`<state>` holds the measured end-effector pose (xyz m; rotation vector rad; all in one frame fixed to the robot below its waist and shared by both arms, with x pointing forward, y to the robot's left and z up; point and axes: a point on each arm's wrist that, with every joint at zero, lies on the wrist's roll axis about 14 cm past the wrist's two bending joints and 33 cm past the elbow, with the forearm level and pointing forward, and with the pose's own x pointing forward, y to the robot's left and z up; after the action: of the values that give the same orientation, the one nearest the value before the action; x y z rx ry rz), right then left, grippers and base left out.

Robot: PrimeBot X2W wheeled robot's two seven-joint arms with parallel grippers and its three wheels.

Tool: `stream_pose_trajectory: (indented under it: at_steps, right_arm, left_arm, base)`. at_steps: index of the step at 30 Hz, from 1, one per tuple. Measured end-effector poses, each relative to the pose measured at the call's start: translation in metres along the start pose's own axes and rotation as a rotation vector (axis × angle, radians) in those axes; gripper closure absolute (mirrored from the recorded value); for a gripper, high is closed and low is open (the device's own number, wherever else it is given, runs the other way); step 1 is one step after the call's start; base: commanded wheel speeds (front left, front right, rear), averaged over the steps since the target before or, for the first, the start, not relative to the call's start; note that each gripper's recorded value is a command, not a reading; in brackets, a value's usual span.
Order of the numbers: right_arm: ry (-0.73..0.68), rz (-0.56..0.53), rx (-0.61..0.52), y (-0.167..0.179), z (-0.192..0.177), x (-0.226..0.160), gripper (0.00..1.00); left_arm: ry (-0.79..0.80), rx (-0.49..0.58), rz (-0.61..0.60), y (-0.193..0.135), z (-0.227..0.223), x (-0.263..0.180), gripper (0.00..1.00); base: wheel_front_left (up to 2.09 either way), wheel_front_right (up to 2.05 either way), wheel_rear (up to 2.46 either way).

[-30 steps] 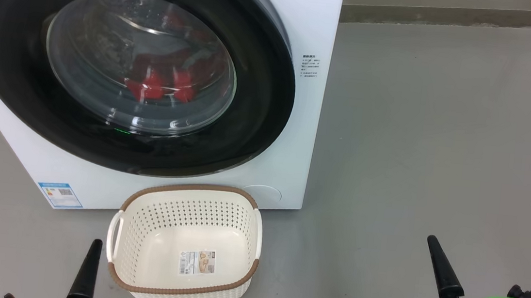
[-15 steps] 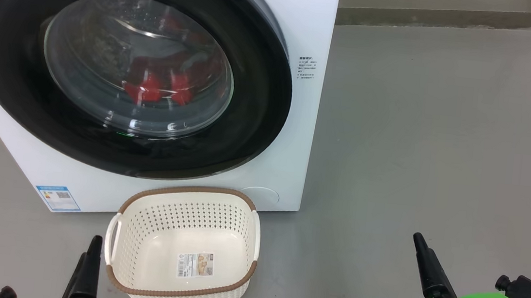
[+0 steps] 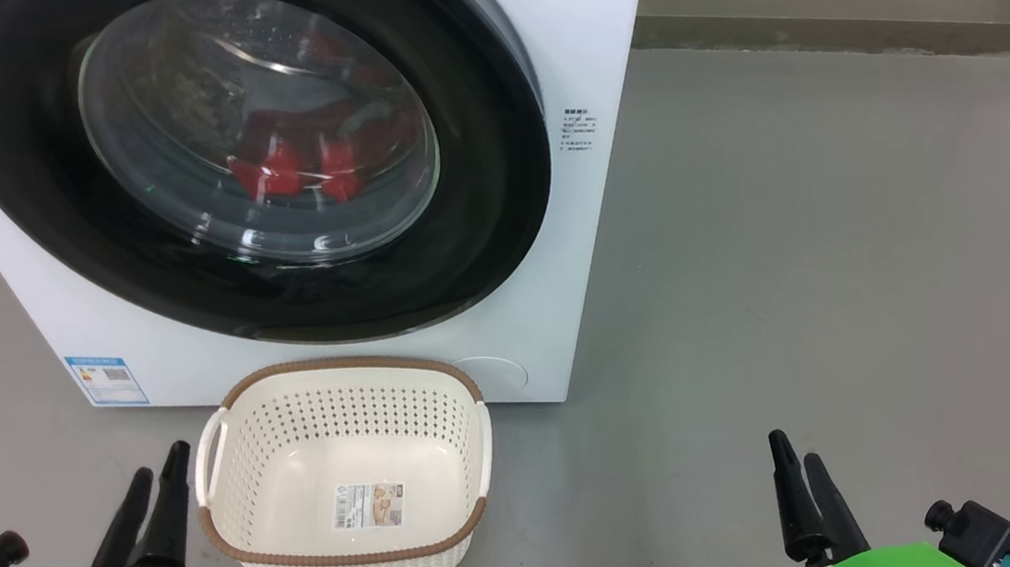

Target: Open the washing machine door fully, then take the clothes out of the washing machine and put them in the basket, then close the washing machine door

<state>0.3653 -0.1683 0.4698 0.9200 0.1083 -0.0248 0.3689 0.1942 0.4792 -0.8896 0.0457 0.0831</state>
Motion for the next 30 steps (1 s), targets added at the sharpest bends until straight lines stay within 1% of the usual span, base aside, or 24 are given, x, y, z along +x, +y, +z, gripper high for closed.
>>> stream_pose_trajectory:
  at_steps: [15,30]
  right_arm:
    - [-0.062,0.045,-0.194,0.012,0.017,0.001,0.00]
    - [-0.100,0.104,-0.363,0.030,0.023,0.004,0.00]
  left_arm:
    - [-0.035,0.178,-0.032,-0.008,0.007,0.002,0.00]
    - [-0.093,0.332,-0.061,-0.016,0.020,0.003,0.00]
  base:
    - [0.00,0.00,0.00]
    - [0.00,0.00,0.00]
